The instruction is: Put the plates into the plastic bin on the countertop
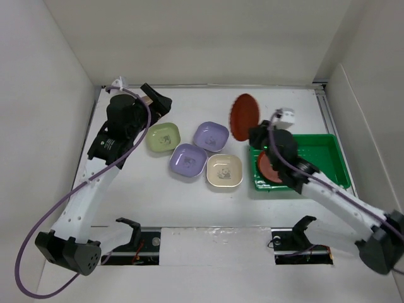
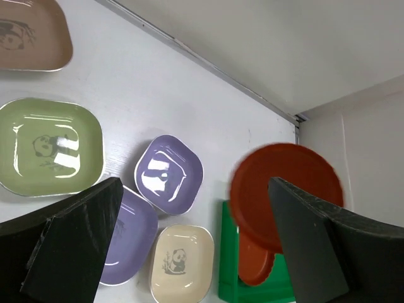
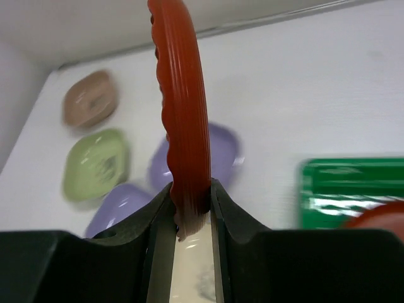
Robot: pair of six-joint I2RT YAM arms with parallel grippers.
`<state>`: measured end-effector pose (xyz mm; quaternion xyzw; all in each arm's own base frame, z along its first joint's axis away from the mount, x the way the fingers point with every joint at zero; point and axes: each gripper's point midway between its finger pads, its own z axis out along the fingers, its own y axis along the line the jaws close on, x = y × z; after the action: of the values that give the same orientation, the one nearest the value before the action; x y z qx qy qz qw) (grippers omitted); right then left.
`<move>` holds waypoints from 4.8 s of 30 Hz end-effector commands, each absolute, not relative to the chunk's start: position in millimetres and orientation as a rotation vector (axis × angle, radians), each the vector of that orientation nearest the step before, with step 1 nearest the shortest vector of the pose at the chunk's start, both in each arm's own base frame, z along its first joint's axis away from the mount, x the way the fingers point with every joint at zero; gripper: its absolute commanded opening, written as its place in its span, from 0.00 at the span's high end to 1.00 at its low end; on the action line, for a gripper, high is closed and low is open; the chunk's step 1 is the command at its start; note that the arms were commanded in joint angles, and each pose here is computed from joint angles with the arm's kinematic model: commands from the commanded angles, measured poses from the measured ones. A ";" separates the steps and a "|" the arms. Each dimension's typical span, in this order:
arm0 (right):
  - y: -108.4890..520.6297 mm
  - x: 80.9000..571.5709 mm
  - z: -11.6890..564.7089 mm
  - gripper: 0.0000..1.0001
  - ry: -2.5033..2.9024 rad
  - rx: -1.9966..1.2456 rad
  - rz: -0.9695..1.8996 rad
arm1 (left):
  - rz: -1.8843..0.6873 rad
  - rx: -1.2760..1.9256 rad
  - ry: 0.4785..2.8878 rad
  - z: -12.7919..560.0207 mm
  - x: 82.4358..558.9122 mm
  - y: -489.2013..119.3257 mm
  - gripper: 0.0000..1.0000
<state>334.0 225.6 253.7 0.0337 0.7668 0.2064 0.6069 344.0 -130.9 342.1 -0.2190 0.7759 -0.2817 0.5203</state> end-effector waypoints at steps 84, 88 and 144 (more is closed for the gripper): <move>99.4 295.7 306.6 0.00 1.981 -0.026 0.299 | -0.527 -0.567 2.103 180.5 316.6 -118.5 0.00; 159.8 309.5 333.6 0.00 1.975 -0.240 0.293 | -0.511 -0.545 2.168 151.4 319.7 -123.3 0.00; 208.8 535.6 83.5 1.00 2.418 -0.145 0.135 | -0.450 -0.636 2.180 138.4 272.4 -97.4 0.00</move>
<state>520.1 231.9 68.6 -0.0750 0.9362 0.0746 0.3352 265.2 -94.2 124.1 -0.2595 0.8687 -0.1684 0.3867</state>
